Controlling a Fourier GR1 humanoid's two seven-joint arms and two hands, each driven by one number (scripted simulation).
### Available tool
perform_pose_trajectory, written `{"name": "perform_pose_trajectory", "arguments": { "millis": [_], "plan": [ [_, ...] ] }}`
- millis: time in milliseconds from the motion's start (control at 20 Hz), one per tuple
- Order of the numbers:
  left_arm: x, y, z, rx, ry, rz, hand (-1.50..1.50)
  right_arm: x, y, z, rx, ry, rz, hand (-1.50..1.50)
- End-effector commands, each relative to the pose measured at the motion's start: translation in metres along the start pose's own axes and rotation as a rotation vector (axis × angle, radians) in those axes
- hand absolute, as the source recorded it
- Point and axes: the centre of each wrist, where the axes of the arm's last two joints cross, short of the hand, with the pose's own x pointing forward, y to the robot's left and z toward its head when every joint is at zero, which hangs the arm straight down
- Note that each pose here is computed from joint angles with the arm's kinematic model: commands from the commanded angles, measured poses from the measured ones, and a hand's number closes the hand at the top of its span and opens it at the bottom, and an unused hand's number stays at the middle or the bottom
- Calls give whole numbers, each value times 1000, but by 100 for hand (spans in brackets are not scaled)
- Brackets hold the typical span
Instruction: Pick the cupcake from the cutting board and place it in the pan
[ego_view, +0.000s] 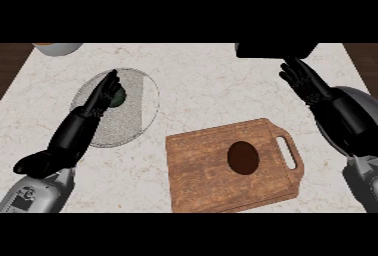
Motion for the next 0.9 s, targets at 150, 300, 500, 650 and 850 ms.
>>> {"name": "perform_pose_trajectory", "arguments": {
  "millis": [150, 300, 500, 650, 850],
  "plan": [
    [-24, 29, 7, 239, 190, 91, 0, -8, 8, -29, 135, -172, -231, 150],
    [-39, 27, 16, 343, 338, 184, 0, -14, -28, -20, 120, -32, 94, 150],
    [-39, 27, 27, 378, 374, 198, 0, -55, -47, 41, 69, -182, 161, 150],
    [-28, 28, 23, 375, 395, 192, 0, -73, -82, 76, 56, -81, 237, -150],
    [-29, 39, 29, 363, 376, 186, 0, -57, -100, 62, 152, -133, 413, -150]
  ]
}}
